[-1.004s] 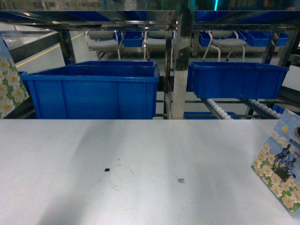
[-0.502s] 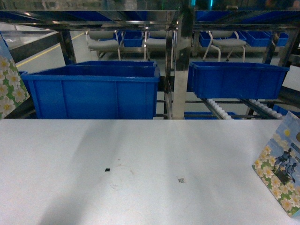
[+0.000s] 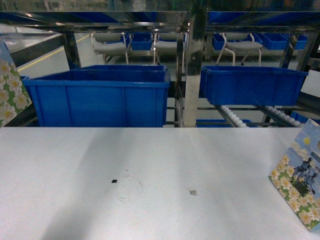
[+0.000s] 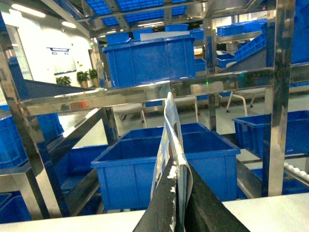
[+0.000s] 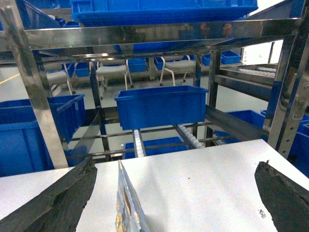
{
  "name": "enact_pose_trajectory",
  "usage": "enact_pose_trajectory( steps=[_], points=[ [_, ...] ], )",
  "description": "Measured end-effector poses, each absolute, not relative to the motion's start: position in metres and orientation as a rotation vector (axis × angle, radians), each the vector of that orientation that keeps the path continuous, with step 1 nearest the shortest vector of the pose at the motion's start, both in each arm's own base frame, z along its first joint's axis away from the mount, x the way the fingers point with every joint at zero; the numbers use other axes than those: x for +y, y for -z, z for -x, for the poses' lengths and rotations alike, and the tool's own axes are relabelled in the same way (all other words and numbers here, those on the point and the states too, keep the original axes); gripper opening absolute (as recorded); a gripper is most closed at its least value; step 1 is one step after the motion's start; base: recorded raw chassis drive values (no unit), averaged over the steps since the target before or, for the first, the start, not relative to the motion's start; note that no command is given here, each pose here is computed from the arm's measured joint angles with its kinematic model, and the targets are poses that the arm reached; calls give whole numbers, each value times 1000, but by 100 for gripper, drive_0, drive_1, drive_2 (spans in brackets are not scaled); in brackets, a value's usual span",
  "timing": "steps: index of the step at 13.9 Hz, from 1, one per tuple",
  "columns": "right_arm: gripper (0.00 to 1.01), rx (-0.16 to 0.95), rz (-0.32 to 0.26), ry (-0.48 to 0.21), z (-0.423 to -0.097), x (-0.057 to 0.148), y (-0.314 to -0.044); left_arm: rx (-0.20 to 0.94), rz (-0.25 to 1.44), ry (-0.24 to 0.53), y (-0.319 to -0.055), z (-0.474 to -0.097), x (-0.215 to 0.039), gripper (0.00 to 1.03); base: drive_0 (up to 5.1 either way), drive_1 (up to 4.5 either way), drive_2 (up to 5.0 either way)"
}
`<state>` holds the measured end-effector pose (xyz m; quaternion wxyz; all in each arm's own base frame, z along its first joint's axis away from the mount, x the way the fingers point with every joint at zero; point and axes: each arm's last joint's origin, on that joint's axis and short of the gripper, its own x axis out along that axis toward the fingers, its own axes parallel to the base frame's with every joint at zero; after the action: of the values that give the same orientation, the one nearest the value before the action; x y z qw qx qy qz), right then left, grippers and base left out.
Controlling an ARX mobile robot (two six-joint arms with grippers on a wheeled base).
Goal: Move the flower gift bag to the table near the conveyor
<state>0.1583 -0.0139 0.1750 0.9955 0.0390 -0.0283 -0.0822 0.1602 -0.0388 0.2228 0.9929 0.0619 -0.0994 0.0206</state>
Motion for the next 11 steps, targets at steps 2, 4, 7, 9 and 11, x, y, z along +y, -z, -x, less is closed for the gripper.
enact_pose_trajectory(
  steps=[2, 4, 7, 9, 11],
  points=[
    [98, -78, -83, 155, -138, -11, -184, -199, -124, -42, -223, -160, -39, 2, 0, 0, 0],
    [98, -90, -92, 161, -120, -10, -190, -199, -124, -42, -223, -160, -39, 2, 0, 0, 0],
    [98, -104, -95, 166, -99, -5, -193, -199, -124, -41, -223, -160, -39, 2, 0, 0, 0],
    [98, -106, -95, 173, -98, -5, -194, -200, -124, -42, -223, -160, -39, 2, 0, 0, 0],
    [98, -104, -95, 173, -98, -5, -194, -200, -124, -42, -223, -160, -39, 2, 0, 0, 0]
  ],
)
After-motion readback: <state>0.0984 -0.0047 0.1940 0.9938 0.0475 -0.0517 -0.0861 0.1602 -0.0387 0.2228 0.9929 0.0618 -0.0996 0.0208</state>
